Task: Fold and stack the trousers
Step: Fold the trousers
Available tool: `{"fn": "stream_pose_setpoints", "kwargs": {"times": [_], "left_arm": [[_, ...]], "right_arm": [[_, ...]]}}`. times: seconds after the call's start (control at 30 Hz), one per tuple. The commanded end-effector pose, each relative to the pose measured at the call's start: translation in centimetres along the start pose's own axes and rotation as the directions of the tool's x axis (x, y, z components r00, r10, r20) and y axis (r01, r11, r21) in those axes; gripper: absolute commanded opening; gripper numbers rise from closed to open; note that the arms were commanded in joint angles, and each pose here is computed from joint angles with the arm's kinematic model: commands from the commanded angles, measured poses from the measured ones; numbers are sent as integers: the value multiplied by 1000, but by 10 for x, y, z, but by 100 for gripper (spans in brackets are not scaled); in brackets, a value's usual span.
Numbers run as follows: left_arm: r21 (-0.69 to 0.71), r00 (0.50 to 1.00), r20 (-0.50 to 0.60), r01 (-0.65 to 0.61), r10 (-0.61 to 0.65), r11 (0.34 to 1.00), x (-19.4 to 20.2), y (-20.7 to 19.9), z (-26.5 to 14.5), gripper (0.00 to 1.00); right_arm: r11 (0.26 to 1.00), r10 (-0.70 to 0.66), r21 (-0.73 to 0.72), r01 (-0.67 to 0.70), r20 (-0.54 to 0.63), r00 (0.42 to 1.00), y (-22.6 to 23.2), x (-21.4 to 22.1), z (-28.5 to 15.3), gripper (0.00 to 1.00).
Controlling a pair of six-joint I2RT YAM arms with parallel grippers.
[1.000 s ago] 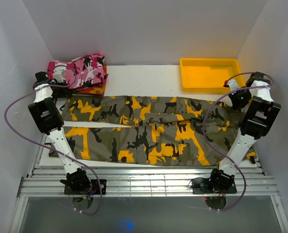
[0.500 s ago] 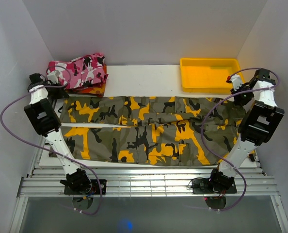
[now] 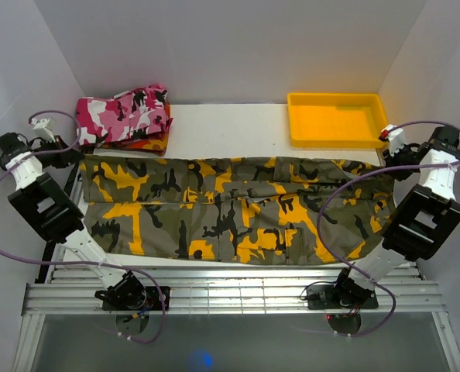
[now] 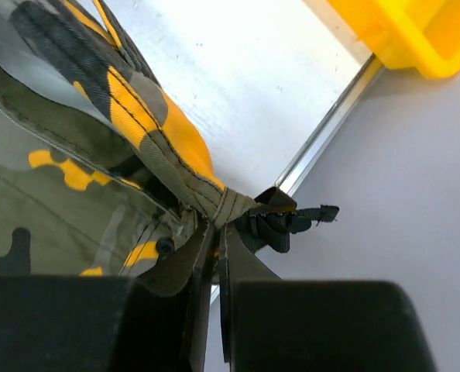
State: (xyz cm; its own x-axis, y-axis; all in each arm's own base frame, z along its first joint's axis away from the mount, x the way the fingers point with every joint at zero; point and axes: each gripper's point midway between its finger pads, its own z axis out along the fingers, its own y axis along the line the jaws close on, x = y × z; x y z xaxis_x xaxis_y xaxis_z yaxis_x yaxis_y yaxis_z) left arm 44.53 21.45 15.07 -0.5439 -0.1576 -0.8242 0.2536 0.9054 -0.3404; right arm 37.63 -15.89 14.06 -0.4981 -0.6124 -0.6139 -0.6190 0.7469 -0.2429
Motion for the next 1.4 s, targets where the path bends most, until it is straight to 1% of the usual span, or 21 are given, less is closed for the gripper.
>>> {"fn": "stream_pose_setpoints", "kwargs": {"times": [0.0, 0.2, 0.33, 0.4, 0.5, 0.57, 0.6, 0.67, 0.7, 0.77, 0.83, 0.87, 0.9, 0.93, 0.97, 1.0, 1.03, 1.1, 1.2, 1.27, 1.37], "left_arm": [[36, 991, 91, -99, 96, 994, -1, -6, -38, 0], [63, 985, 159, -76, 66, 995, 15, -17, -80, 0], [47, 984, 164, -80, 72, 996, 18, -22, -102, 0], [30, 980, 169, -113, 106, 993, 18, -21, -111, 0], [22, 973, 197, -128, 122, 991, 8, -23, -125, 0], [18, 973, 205, -116, 109, 993, 6, -27, -139, 0], [9, 967, 207, -152, 147, 988, 6, -27, -143, 0], [7, 972, 206, -120, 116, 993, 16, -31, -154, 0], [-2, 968, 204, -151, 149, 988, 20, -30, -157, 0], [-8, 974, 204, -99, 98, 995, 34, -28, -169, 0], [-13, 975, 206, -87, 88, 996, 47, -29, -179, 0], [-17, 976, 203, -81, 83, 997, 52, -27, -182, 0], [-17, 978, 200, -50, 53, 999, 60, -27, -183, 0], [-38, 978, 198, -52, 58, 998, 67, -25, -189, 0], [-48, 983, 173, -56, 63, 997, 77, -24, -190, 0], [-43, 987, 152, -43, 49, 998, 91, -29, -188, 0], [-53, 988, 135, -71, 77, 996, 99, -29, -189, 0], [-50, 994, 82, -64, 68, 997, 122, -34, -188, 0], [-54, 997, 49, -65, 67, 996, 138, -32, -188, 0], [-60, 998, 50, -20, 23, 998, 144, -30, -188, 0], [-79, 1000, 26, 5, -3, 997, 153, -20, -187, 0]], "right_arm": [[994, -88, 70, 84, 64, 994, -8, 1, -25, 8], [987, -87, 140, 72, 103, 991, -10, 23, -62, 8], [985, -74, 162, 53, 131, 989, -8, 29, -81, 8], [987, -58, 155, 33, 154, 986, -6, 26, -87, 8], [986, -62, 161, 32, 187, 980, -5, 19, -96, 8], [983, -76, 181, 41, 192, 978, -4, 20, -103, 8], [981, -65, 190, 28, 191, 979, -3, 28, -107, 8], [978, -66, 207, 27, 185, 981, -3, 40, -116, 8], [983, -46, 185, 7, 203, 978, 4, 41, -119, 8], [984, -47, 179, 9, 207, 977, 6, 48, -124, 8], [987, -10, 158, -25, 218, 976, 14, 56, -131, 8], [987, -41, 159, 7, 210, 977, 16, 61, -133, 8], [987, -33, 162, 1, 196, 980, 19, 69, -137, 8], [991, -11, 131, -15, 193, 981, 31, 75, -135, 8], [992, -57, 124, 35, 175, 983, 36, 82, -134, 8], [993, -50, 113, 34, 142, 989, 42, 95, -134, 8], [993, -51, 109, 37, 129, 990, 47, 102, -133, 8], [994, -39, 103, 29, 105, 994, 56, 122, -132, 8], [997, -11, 82, 6, 65, 998, 65, 144, -126, 8], [999, 4, 49, -6, 35, 999, 79, 156, -116, 8], [1000, -23, 5, 23, -22, 999, 101, 171, -105, 8]]}}
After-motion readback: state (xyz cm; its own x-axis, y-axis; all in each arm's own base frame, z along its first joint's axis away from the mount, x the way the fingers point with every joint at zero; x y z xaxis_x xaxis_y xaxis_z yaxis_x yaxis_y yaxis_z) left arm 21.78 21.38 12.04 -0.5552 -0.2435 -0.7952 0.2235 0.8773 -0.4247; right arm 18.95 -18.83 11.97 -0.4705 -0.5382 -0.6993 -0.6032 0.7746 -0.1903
